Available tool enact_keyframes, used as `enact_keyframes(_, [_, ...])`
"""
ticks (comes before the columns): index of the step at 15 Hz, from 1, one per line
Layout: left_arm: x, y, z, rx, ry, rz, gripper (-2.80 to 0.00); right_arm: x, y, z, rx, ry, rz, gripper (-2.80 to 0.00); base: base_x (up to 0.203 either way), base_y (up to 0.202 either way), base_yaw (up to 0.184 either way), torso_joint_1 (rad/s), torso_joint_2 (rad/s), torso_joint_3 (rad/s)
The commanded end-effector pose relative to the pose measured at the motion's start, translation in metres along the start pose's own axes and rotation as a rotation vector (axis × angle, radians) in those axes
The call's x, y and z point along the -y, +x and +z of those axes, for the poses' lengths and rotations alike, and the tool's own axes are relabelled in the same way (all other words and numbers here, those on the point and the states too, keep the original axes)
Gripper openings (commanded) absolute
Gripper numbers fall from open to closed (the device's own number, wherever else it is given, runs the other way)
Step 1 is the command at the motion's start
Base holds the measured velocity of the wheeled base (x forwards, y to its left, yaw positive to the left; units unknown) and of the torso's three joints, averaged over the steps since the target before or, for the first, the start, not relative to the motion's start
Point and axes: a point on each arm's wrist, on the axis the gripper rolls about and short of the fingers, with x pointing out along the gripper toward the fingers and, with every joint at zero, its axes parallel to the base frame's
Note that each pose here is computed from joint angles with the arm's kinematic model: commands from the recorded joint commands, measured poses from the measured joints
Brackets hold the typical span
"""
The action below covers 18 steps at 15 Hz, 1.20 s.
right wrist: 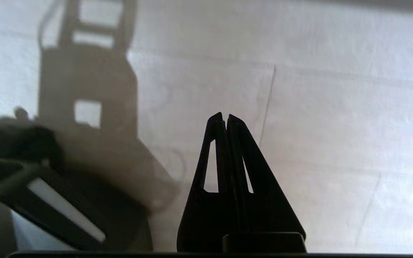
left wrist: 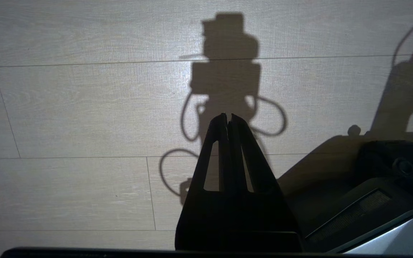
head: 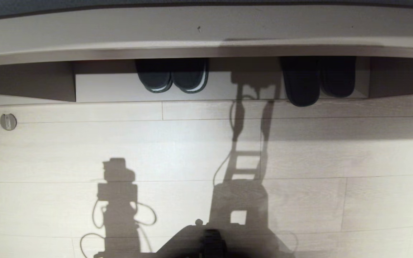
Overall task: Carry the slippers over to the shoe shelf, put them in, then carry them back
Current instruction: Pick up the slippers in the shoe cabinet
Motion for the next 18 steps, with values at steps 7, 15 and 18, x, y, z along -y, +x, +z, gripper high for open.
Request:
enact_keyframes(7, [0.0,0.0,0.0,0.0,-0.008,0.0,-2.8,0.0,-0.001,-0.006,-0.041,0.001,-0.017,-2.8,0.0,0.0,0.0,0.0,0.0,0.0])
enact_keyframes(15, [0.0,0.0,0.0,0.0,-0.005,-0.001,-2.8,0.004,0.006,0.058,0.038,0.008,0.056,-2.8,0.0,0.0,0.0,0.0,0.0,0.0])
enact_keyframes(18, [0.0,0.0,0.0,0.0,-0.005,-0.001,-2.8,0.008,0.051,0.106,-0.026,-0.008,0.099,-2.8,0.0,0.0,0.0,0.0,0.0,0.0])
